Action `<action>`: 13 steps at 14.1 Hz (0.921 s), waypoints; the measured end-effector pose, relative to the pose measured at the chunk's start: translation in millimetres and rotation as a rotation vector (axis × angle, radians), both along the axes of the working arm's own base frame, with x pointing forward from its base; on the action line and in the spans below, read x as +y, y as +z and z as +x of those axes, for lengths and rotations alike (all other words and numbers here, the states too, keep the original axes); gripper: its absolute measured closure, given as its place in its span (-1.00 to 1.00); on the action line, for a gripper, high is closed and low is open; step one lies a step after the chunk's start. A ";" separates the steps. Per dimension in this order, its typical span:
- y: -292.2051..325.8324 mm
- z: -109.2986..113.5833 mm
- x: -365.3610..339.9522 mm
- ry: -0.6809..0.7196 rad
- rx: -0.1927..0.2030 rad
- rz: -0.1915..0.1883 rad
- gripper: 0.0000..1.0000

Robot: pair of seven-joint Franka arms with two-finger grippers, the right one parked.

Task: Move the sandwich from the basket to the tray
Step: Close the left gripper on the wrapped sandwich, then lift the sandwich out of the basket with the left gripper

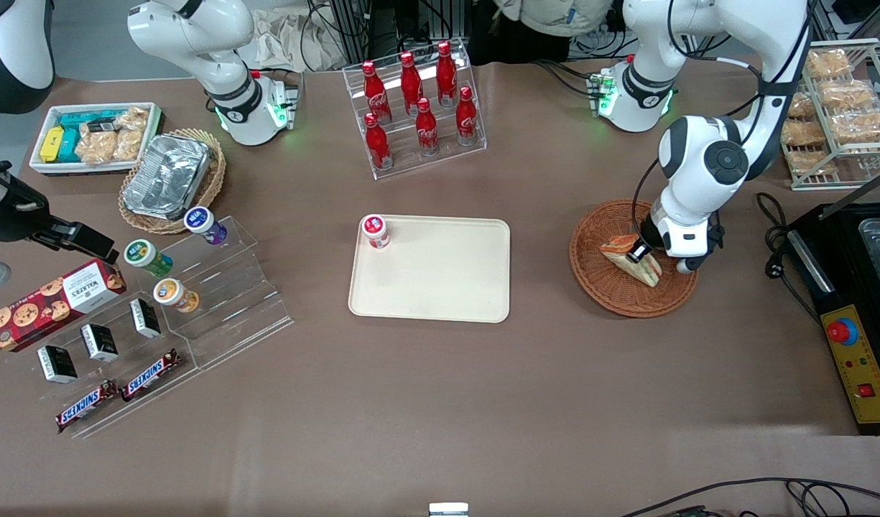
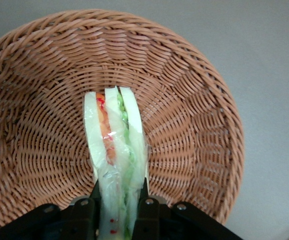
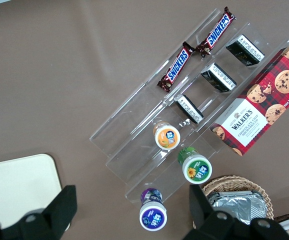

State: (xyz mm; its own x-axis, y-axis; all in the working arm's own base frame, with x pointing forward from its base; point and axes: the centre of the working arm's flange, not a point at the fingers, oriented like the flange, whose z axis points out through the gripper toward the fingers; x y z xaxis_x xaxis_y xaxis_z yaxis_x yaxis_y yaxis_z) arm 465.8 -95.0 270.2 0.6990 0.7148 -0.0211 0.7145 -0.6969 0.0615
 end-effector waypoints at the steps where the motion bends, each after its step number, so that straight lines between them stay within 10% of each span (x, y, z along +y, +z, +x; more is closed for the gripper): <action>1: 11.1 7.0 -2.9 -0.006 0.028 0.001 0.44; 6: 117.9 56.4 -17.9 -0.084 0.128 0.012 0.68; 13: 222.3 78.8 -23.5 -0.254 0.130 0.004 0.68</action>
